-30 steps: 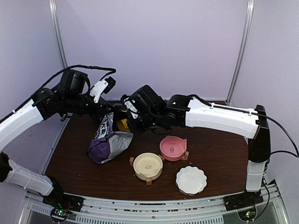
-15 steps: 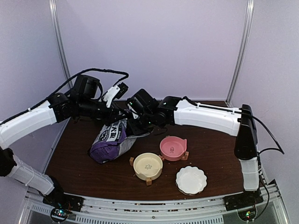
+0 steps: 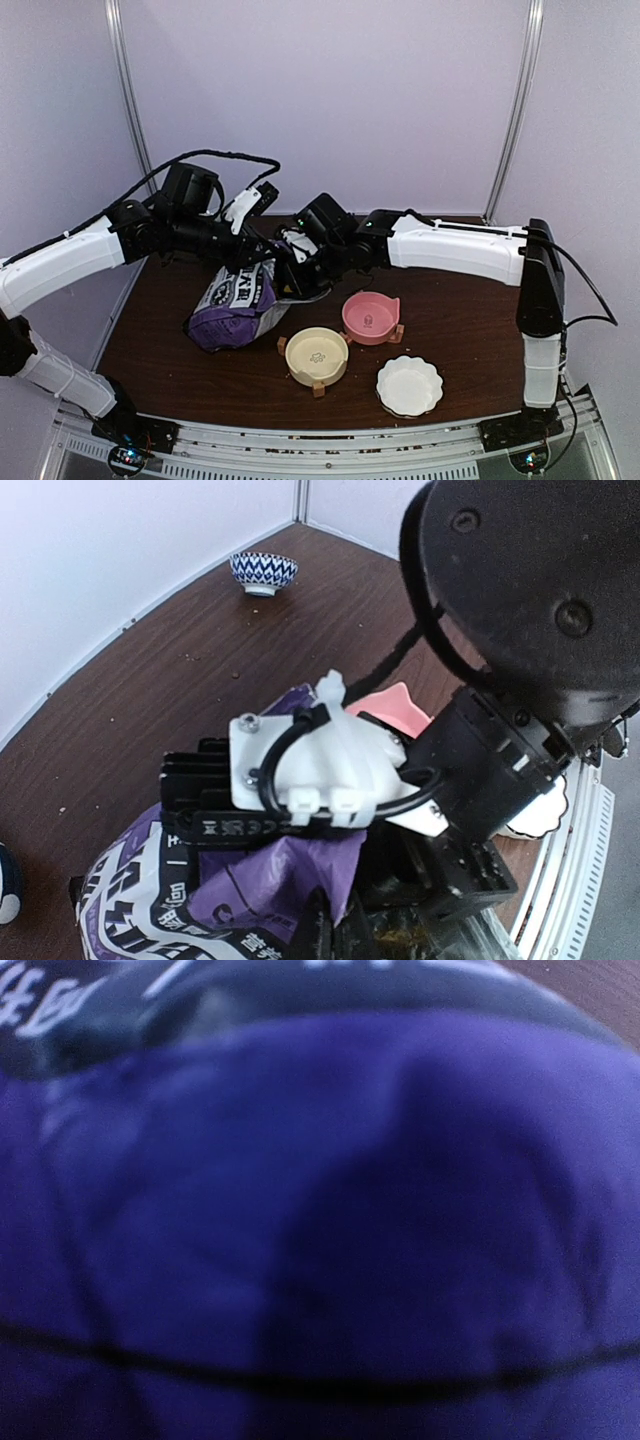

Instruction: Serve the pet food

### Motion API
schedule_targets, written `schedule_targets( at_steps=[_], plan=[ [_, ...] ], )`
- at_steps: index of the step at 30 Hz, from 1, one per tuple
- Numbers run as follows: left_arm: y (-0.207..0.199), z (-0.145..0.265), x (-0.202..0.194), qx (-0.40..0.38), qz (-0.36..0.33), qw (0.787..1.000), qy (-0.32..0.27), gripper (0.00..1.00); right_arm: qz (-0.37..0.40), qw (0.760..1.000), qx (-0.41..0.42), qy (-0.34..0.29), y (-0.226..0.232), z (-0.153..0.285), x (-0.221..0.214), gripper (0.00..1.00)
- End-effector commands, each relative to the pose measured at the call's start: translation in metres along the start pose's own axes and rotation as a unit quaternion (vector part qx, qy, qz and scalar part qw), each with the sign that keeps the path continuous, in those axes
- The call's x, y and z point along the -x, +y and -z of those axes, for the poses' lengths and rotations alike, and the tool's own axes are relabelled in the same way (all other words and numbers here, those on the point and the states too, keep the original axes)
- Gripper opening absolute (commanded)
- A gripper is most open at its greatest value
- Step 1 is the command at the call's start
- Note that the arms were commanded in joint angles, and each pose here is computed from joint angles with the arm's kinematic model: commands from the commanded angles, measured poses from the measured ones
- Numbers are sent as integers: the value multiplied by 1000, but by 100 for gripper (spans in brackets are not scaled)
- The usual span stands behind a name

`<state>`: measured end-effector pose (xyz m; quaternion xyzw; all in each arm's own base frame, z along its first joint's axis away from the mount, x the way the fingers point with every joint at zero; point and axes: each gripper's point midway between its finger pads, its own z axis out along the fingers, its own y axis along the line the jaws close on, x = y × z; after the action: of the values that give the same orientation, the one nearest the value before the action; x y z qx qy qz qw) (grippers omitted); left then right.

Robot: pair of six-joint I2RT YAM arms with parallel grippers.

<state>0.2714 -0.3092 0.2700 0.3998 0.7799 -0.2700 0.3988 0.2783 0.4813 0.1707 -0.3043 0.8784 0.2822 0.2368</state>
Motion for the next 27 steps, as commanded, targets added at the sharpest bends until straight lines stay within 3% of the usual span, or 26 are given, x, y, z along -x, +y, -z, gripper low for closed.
schedule_targets(
  at_steps=[1, 10, 27],
  plan=[
    [21, 2, 5, 45, 0, 999, -12, 0, -7, 983, 143, 111, 56, 19, -58, 6],
    [25, 10, 7, 64, -8, 998, -9, 0, -50, 972, 216, 79, 68, 59, -43, 6],
    [18, 39, 12, 75, -66, 994, -49, 0, -221, 934, 278, -39, 7, 122, -10, 5]
  ],
)
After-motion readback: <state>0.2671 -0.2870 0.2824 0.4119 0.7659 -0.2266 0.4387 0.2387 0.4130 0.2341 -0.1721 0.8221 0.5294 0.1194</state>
